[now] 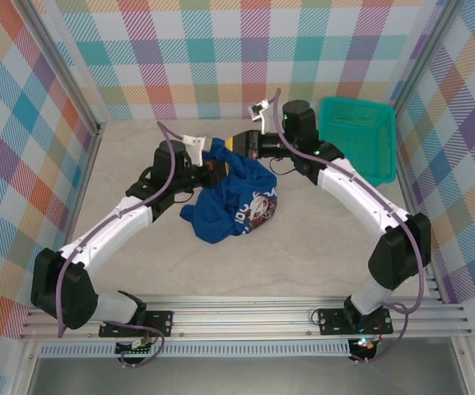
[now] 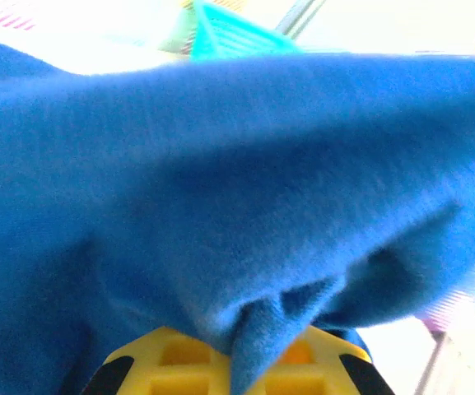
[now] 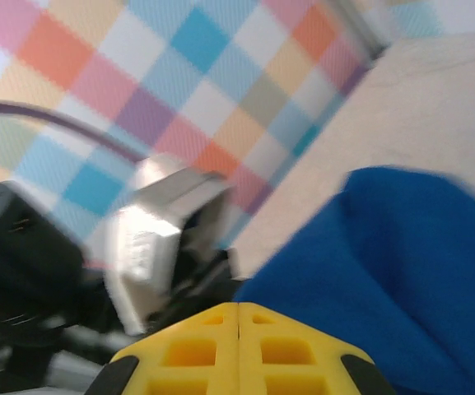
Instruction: Fold the inside-out t-shirt
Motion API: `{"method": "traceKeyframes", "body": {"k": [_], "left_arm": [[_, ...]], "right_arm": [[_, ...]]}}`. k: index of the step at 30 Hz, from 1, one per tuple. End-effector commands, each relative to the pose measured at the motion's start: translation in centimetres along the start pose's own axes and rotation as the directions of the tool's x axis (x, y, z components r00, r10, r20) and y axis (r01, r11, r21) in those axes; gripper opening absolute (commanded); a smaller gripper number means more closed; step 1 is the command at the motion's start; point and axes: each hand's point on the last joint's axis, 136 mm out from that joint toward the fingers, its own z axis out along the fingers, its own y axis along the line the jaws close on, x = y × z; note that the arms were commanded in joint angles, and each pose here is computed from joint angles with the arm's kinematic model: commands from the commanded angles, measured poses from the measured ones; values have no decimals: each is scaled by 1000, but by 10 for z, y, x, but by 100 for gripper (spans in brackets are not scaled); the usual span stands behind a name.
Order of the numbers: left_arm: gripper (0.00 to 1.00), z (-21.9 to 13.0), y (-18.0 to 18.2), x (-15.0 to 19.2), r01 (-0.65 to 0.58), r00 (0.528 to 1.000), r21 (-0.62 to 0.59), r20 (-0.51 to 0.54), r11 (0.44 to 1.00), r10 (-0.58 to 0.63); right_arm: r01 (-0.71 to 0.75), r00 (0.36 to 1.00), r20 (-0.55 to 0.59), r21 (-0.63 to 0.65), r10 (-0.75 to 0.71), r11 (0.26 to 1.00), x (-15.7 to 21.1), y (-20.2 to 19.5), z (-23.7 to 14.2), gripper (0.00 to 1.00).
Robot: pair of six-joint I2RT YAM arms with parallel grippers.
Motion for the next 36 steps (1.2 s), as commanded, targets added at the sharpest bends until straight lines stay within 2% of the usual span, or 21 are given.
{"method": "traceKeyframes", "body": {"k": [1,3,6,10,14,15,16,19,22,25,28,29,32,34,36], "left_arm": [[0,-42,-48,-40,12,992,210,122,978,-38],[0,-51,-54,-40,20,992,231,118,973,-48],[0,-58,-61,-38,4,993,252,111,968,-33],[0,-63,-66,-35,-44,994,261,104,964,17],[0,-63,-67,-30,-82,994,272,93,959,58],[0,-62,-66,-28,-87,994,268,90,960,65],[0,-62,-64,-27,-91,993,262,91,961,69],[0,-61,-55,-26,-83,993,212,99,974,63],[0,-64,-25,-24,-33,993,43,114,999,28],[0,-71,13,-13,24,993,-155,121,988,-5],[1,-70,37,15,29,999,-239,50,971,-18],[5,-67,40,25,24,1000,-241,15,970,-21],[26,-64,40,43,4,999,-209,-40,978,-12],[36,-71,27,37,-20,1000,-160,-3,987,20],[46,-82,8,23,-68,994,-108,76,992,77]], "right_arm": [[165,986,-42,328,-160,930,-1,-34,-41,22],[224,974,-68,362,-214,905,10,-40,-50,36],[326,945,-66,271,-320,906,35,-20,-55,48],[399,917,-78,146,-391,905,70,2,-49,57],[390,921,-65,96,-385,916,70,6,-38,59],[391,920,-52,78,-388,917,67,9,-35,56],[390,920,-47,62,-388,919,65,11,-31,48],[392,919,-79,80,-386,917,65,4,-27,15],[418,908,-89,187,-409,889,64,-12,-42,0],[409,910,-32,224,-413,885,55,-13,-63,0],[406,908,41,163,-417,899,47,1,-72,0],[410,906,49,132,-419,902,47,6,-71,0],[431,900,41,62,-434,900,50,15,-65,0],[444,896,6,47,-445,895,54,12,-61,0],[444,896,-20,40,-443,895,56,10,-59,0]]}}
